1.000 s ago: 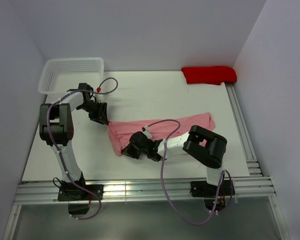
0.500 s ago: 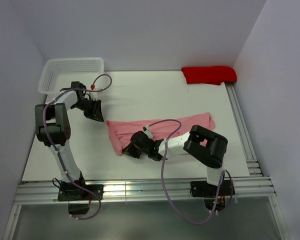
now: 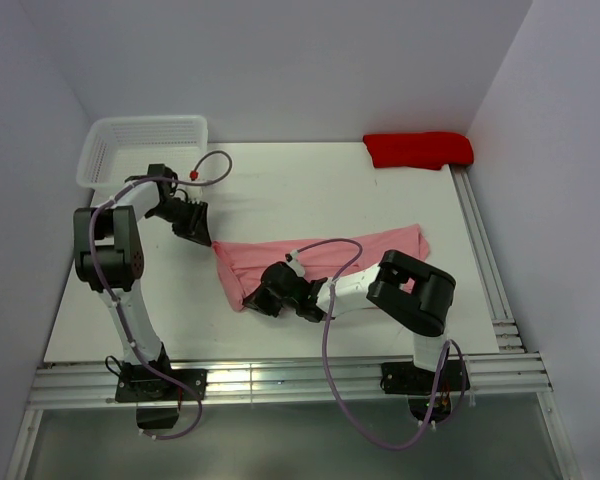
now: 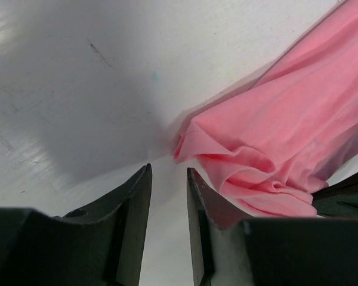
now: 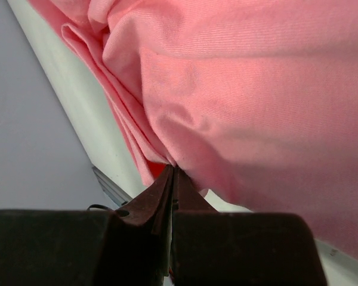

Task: Roll the t-shirts
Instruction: Roll the tshirt

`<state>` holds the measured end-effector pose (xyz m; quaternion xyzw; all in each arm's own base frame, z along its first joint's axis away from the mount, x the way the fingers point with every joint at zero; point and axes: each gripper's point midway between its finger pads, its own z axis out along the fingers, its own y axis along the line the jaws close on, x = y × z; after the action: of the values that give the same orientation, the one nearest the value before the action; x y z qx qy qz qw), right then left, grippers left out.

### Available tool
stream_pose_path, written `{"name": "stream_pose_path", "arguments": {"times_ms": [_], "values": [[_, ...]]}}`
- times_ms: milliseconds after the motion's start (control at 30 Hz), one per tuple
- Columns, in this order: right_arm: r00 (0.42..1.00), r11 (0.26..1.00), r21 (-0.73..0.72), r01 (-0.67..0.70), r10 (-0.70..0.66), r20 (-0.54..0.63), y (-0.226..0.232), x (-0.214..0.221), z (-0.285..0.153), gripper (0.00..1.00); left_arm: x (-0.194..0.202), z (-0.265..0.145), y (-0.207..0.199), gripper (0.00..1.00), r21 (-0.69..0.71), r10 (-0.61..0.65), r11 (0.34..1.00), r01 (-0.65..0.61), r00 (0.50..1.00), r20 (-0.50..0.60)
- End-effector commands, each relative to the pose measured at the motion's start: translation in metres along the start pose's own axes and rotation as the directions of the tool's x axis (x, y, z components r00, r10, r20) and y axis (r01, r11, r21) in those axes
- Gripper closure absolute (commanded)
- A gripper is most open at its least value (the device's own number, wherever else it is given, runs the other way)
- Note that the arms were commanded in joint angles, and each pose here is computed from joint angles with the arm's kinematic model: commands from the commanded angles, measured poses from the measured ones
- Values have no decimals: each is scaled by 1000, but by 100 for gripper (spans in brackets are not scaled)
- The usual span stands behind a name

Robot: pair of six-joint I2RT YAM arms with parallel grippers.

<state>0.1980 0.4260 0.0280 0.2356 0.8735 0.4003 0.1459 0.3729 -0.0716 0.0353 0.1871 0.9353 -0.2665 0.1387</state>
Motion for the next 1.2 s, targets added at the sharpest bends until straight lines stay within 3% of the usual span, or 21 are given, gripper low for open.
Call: {"name": "stream_pose_path", "arguments": {"times_ms": [0, 400, 733, 833, 1000, 1167], "values": [[1000, 999, -38, -19, 20, 25, 13, -7, -4, 100, -4, 6, -5, 65, 26, 43, 999, -43, 999, 2], [999, 999, -40, -22, 23, 28, 12, -8, -6, 100, -8, 14, 1, 66, 3, 45, 999, -45, 999, 5], [999, 999, -34, -18, 19, 40, 11, -11, -9, 100, -7, 23, -22, 69, 100, 77, 992, -74, 997, -27], [999, 999, -34, -13, 15, 41, 12, -11, -10, 100, -9, 24, -20, 75, 95, 65, 994, -62, 997, -32], [999, 1000, -27, -13, 14, 52, 10, -13, -13, 100, -22, 15, -18, 99, 58, 50, 997, -49, 998, -23], [998, 1000, -13, -15, 16, 57, 5, -14, -18, 100, -39, 4, -11, 100, -21, 4, 1000, -4, 999, -33]]}}
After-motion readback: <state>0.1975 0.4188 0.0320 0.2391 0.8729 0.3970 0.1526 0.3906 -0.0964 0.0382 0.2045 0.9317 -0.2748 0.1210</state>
